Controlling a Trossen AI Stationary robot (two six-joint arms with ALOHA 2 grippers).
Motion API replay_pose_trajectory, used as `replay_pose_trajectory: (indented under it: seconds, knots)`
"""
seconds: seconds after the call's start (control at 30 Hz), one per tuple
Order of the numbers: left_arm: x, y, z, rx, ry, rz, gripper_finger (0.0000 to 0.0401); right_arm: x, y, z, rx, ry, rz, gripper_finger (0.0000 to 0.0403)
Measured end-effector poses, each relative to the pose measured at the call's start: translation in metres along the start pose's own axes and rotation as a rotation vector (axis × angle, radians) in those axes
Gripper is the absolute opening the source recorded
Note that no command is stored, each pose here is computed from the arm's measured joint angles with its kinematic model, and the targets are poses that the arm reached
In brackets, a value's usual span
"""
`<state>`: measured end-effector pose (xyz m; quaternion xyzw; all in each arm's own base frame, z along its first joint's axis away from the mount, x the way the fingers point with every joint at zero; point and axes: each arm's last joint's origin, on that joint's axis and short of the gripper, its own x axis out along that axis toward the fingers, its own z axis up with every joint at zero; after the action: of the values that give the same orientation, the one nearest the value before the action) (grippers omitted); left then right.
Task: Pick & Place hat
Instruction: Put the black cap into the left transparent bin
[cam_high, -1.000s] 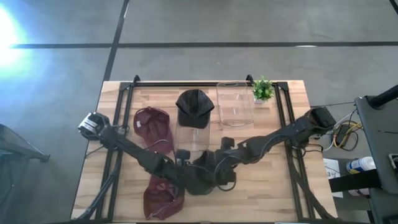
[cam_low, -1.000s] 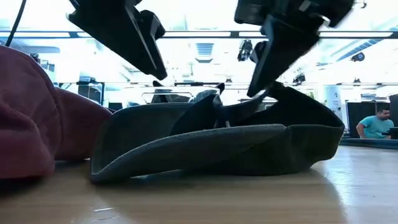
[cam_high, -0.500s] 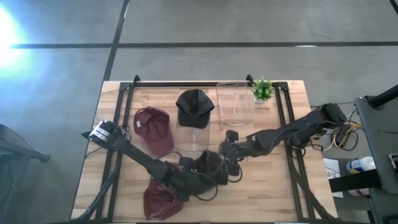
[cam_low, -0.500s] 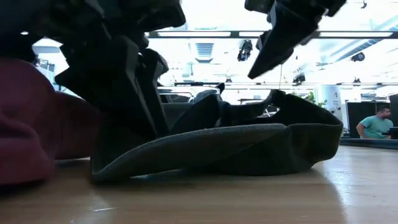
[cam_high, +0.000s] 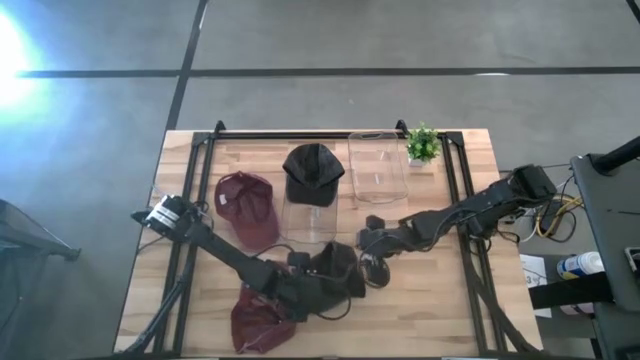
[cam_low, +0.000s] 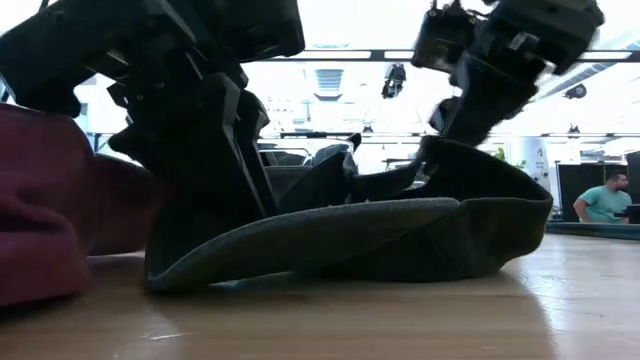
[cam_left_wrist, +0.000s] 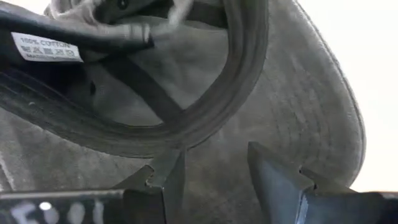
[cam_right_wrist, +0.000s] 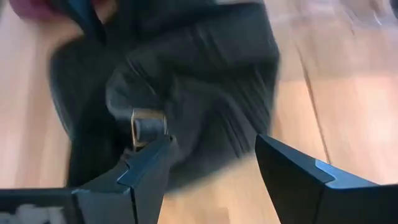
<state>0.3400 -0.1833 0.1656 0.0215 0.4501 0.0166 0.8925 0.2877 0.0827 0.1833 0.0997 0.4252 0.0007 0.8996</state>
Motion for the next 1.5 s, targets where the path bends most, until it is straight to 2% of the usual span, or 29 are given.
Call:
replay_pose_trajectory:
  seconds: [0.13,0.3,0.63,0.83,0.97,1.27,1.5]
  knots:
    - [0.001,0.001,0.002,-0.011,-0.026,0.010,0.0167,0.014,0.007,0.008,-0.026,0.032,0.045,0.0224]
    - [0.002,0.002,0.005,-0.029,-0.052,0.006,0.0167,0.045,0.018,0.013,-0.052,0.116,0.125,0.0224]
    - [0.013,0.001,0.000,-0.034,-0.046,0.010,0.0167,0.096,0.041,0.039,-0.088,0.133,0.159,0.0224]
    - [0.011,0.000,0.000,-0.013,-0.067,0.046,0.0167,0.115,0.044,0.041,-0.102,0.171,0.150,0.0224]
    - [0.005,0.003,0.001,0.042,-0.061,0.077,0.0167,0.114,0.043,0.042,-0.100,0.173,0.134,0.0224]
    - [-0.034,0.015,0.002,0.047,-0.005,0.117,0.0167,0.107,0.043,0.043,-0.105,0.156,0.123,0.0224]
    - [-0.057,0.013,-0.014,0.029,0.103,0.159,0.0167,0.098,0.044,0.042,-0.103,0.150,0.118,0.0224]
